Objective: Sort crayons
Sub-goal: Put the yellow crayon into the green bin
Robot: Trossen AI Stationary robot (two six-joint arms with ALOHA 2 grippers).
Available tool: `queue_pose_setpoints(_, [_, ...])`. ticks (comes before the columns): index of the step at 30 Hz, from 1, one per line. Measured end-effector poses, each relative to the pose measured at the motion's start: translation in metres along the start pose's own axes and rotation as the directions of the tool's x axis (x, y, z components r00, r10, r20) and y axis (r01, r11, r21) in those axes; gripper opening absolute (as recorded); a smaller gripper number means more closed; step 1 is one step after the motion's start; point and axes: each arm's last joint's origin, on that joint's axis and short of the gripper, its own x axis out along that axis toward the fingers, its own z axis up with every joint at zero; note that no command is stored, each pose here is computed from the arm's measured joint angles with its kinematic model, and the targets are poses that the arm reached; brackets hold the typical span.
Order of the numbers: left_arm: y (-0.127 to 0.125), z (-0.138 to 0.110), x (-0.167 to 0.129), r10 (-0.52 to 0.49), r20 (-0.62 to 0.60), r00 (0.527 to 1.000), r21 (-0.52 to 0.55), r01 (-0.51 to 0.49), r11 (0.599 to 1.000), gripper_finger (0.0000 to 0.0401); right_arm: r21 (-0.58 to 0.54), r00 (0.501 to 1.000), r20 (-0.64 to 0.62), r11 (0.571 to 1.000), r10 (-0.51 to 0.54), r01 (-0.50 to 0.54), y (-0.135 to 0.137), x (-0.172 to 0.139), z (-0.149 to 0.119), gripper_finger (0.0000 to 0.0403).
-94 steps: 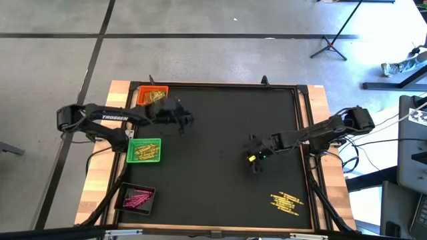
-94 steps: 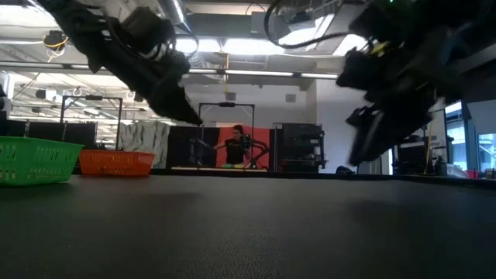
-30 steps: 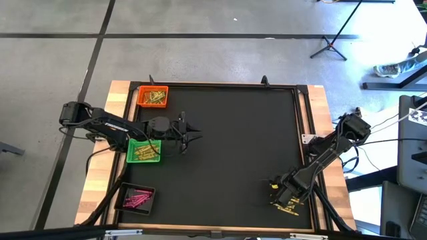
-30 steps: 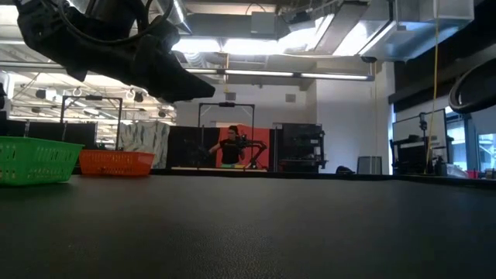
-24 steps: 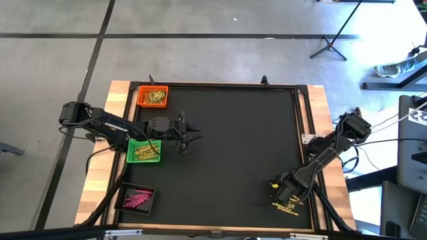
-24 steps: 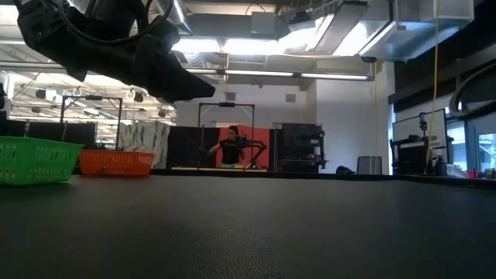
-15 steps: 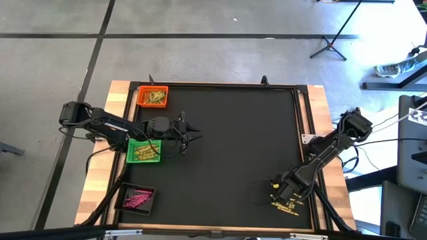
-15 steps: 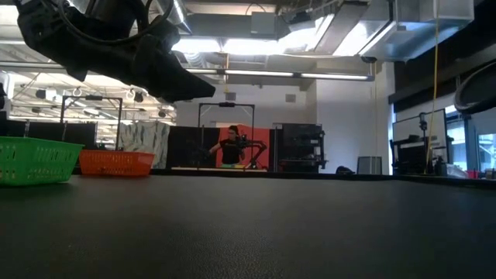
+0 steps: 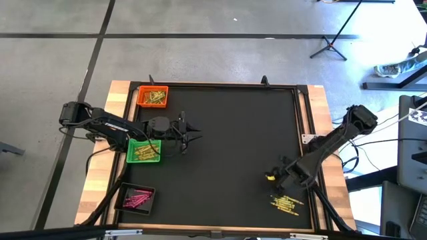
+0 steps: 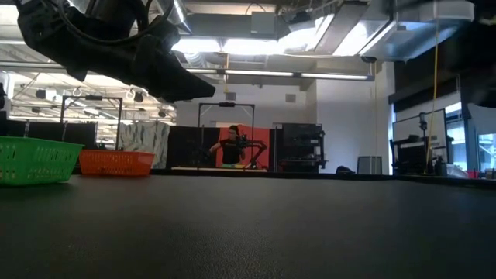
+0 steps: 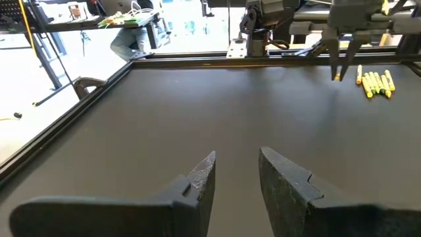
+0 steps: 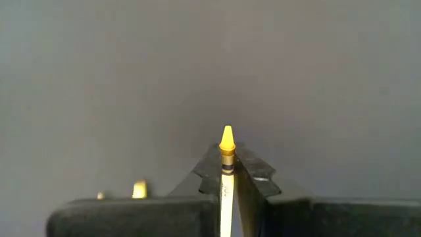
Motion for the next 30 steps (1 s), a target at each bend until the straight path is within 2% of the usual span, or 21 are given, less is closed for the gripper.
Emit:
queue_pose_setpoints(7, [0.000, 0.001, 0.000, 0.001, 0.012, 1.000, -0.025, 0.000, 1.000, 0.0101, -0.171, 0.966, 0.258, 0.984, -0.012, 0.058, -0.007, 0.006, 0.035, 0.0010])
queue_pose_setpoints(9, [0.001, 0.002, 0.000, 0.003, 0.015, 1.000, -0.042, -0.003, 0.999, 0.0103, -0.215, 0.957, 0.289, 0.974, -0.005, 0.070, -0.012, 0.011, 0.043, 0.0011])
queue_pose_setpoints(15, [-0.001, -0.001, 0.001, -0.003, -0.003, 1.000, -0.055, 0.003, 0.998, 0.0138, -0.291, 0.902, 0.429, 0.952, 0.042, 0.093, -0.034, 0.028, 0.070, 0.0011])
queue_pose_setpoints(21, [-0.001, -0.006, 0.004, -0.005, -0.024, 1.000, -0.054, 0.003, 0.999, 0.0169, -0.324, 0.774, 0.621, 0.940, 0.125, 0.108, -0.055, 0.031, 0.100, 0.0013])
queue_pose_setpoints(30, [-0.003, -0.005, 0.004, -0.012, -0.016, 1.000, -0.049, 0.011, 0.999, 0.0172, -0.379, 0.540, 0.800, 0.918, 0.260, 0.120, -0.072, 0.014, 0.130, 0.0014])
